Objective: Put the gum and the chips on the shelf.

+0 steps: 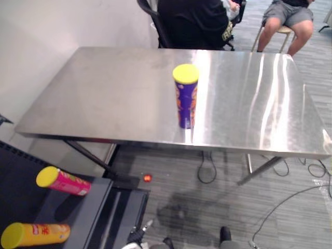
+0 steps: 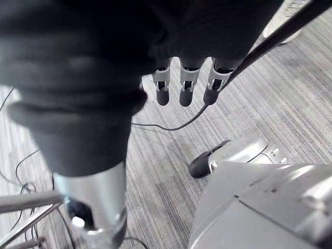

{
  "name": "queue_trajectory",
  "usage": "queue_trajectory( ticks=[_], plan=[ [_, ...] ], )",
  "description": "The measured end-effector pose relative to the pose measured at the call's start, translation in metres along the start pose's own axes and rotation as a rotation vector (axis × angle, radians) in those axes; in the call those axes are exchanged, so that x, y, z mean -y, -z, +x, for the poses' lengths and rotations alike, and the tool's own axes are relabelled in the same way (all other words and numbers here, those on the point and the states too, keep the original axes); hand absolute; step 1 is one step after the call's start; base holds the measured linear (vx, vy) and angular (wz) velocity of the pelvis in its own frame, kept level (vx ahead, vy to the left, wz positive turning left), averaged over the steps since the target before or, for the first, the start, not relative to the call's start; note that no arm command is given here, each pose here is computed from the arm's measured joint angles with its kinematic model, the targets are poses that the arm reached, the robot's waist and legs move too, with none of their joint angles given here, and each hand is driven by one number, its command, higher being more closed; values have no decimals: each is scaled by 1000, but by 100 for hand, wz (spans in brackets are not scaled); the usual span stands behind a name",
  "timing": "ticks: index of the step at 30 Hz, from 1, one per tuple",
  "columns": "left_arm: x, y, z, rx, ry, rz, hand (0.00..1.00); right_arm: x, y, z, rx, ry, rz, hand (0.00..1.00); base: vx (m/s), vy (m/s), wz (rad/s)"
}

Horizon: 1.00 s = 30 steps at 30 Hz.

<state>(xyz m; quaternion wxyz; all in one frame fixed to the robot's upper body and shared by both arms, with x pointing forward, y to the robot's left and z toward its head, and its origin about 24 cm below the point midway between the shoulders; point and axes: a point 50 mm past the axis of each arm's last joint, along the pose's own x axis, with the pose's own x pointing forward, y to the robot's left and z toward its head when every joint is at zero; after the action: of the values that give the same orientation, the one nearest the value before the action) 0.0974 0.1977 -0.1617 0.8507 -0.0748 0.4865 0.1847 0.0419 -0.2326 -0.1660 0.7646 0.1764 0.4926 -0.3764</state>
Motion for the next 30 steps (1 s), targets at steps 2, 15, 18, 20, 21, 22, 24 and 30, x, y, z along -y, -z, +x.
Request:
queue_trajectory(
  ticks=[2, 15, 18, 20, 21, 22, 24, 30],
  plan=[
    [-2, 1, 0, -2, -7, -10, 0, 5, 1, 0, -9, 32, 100, 0, -144, -47, -2],
    [-21, 29, -10, -77, -95, -130, 0, 78, -170, -35, 702, 239, 669, 0, -87, -51, -28],
    [-18, 29, -11, -70, -89, -137, 0, 69, -232, -93, 1071, 222, 572, 0, 77, -39, -5],
    [-16, 30, -11, -72, -83, -131, 0, 60, -248, -113, 1186, 204, 538, 0, 71, -36, 0],
    [-16, 29, -11, -70, -79, -127, 0, 50, -258, -130, 1274, 194, 499, 0, 74, -37, 6],
    [-15, 29, -11, -72, -76, -120, 0, 46, -261, -137, 1308, 187, 479, 0, 87, -45, 10],
    [-15, 28, -10, -73, -69, -96, 0, 30, -267, -157, 1404, 139, 421, 0, 52, -36, 15],
    [-12, 24, -9, -59, -37, -45, 0, -32, -271, -202, 1605, -161, 162, 0, -8, -28, 13]
  ],
)
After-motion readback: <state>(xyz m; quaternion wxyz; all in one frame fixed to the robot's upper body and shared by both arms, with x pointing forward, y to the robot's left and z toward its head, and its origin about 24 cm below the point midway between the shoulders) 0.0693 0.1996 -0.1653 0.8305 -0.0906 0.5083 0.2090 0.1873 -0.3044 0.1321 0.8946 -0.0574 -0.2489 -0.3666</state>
